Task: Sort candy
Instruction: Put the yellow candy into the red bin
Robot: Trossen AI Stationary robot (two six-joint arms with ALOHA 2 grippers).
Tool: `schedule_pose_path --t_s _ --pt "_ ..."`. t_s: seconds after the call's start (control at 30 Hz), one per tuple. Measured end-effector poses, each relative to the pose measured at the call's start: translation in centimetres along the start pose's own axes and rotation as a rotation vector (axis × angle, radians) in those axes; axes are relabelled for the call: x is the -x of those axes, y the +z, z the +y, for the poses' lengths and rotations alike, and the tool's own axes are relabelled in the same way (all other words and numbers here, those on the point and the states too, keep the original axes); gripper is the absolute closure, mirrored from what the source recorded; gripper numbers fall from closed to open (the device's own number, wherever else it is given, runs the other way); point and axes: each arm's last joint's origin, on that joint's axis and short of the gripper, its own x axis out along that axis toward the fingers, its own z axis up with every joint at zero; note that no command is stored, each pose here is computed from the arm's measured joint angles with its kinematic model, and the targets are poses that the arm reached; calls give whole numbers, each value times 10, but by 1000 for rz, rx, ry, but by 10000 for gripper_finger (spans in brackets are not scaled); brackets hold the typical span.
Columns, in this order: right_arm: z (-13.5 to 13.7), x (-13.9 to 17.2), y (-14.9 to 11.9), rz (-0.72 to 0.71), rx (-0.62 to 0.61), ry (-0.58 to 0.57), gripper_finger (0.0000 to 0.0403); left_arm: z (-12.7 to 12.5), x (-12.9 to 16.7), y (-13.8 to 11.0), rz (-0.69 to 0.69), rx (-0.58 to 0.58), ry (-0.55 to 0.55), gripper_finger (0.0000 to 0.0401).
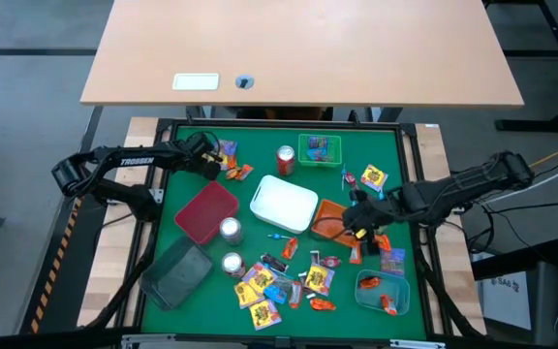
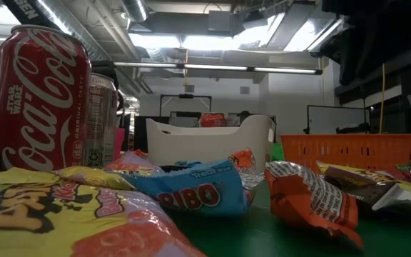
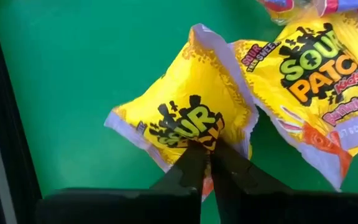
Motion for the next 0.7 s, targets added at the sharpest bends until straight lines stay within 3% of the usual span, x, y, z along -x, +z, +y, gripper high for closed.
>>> schedule_pose_path --t_s 0.27,0.7 --pt "-16 5 0 -16 -15 -33 271 -1 4 4 -26 4 -29 401" --pt "-22 6 -1 -2 0 -51 272 -5 42 29 -152 19 -248 401"
